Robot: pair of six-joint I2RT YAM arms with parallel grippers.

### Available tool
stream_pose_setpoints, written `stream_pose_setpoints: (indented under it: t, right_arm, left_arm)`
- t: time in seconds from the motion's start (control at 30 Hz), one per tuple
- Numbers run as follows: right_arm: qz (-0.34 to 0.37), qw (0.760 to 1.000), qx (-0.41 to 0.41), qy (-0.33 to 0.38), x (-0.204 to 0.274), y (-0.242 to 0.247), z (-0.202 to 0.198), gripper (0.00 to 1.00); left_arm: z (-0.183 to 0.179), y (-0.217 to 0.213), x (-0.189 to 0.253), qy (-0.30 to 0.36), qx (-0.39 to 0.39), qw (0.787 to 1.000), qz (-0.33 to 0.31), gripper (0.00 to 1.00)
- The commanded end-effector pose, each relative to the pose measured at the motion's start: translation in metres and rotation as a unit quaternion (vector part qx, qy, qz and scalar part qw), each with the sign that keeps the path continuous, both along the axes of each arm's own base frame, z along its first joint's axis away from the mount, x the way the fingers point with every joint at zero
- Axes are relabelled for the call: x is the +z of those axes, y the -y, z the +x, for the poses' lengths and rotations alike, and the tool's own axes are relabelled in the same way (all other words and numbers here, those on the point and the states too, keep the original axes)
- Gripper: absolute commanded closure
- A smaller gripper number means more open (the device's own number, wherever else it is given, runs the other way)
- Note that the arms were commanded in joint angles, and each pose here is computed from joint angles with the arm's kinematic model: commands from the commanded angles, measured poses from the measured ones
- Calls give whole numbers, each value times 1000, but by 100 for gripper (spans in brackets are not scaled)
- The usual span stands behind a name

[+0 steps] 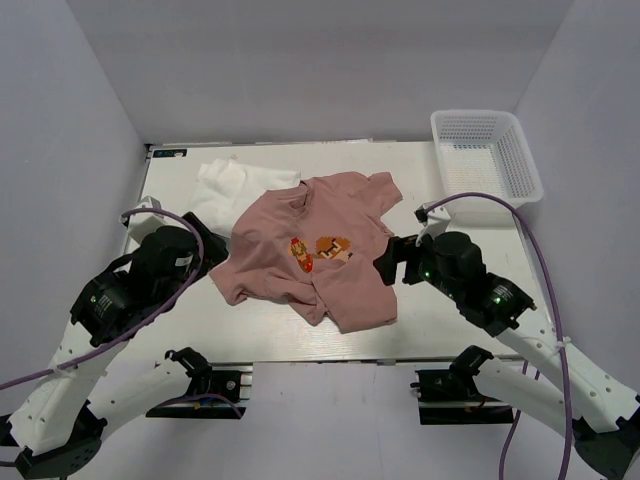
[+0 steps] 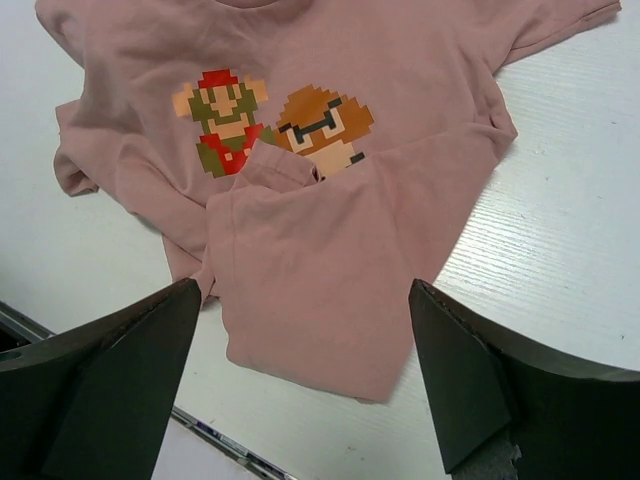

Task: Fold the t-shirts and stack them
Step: Put the neatly folded tshirt into the corner of the board with the left arm

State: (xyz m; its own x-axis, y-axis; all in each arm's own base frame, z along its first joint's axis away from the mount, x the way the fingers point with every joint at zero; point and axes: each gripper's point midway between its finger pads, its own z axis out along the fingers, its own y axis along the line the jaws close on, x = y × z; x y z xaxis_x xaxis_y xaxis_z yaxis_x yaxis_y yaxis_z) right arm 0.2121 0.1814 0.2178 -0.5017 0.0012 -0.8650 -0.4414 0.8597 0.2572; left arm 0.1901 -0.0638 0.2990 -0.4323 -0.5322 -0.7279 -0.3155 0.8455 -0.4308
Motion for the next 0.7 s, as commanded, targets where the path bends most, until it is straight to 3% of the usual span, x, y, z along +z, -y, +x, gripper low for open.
stream_pose_setpoints:
  t: [0.0, 0.13, 0.3, 0.43, 0.5, 0.53, 0.67]
  right_arm:
    - [8, 1000, 3, 14, 5, -1, 1, 10]
    - [12, 1000, 9, 14, 4, -4, 0, 10]
    - [-6, 998, 59, 13, -12, -14, -5, 10]
    - [-44, 989, 131, -42, -47, -36, -13, 10]
    - [-42, 985, 165, -40, -40, -54, -11, 10]
    - [-70, 979, 177, -77, -65, -64, -9, 10]
    - [-91, 974, 204, -48, -67, -106, 19, 10]
  left_arm:
    - [2, -9, -6, -2, 41, 999, -3, 0]
    - [6, -27, -23, -20, 108, 993, 33, 0]
    - [26, -19, -38, -27, 122, 990, 66, 0]
    - [40, -12, -26, 3, 104, 992, 65, 0]
    - [43, -2, -23, 7, 90, 995, 46, 0]
    - [45, 2, -22, 8, 77, 996, 47, 0]
    - [54, 30, -40, -1, 25, 999, 24, 0]
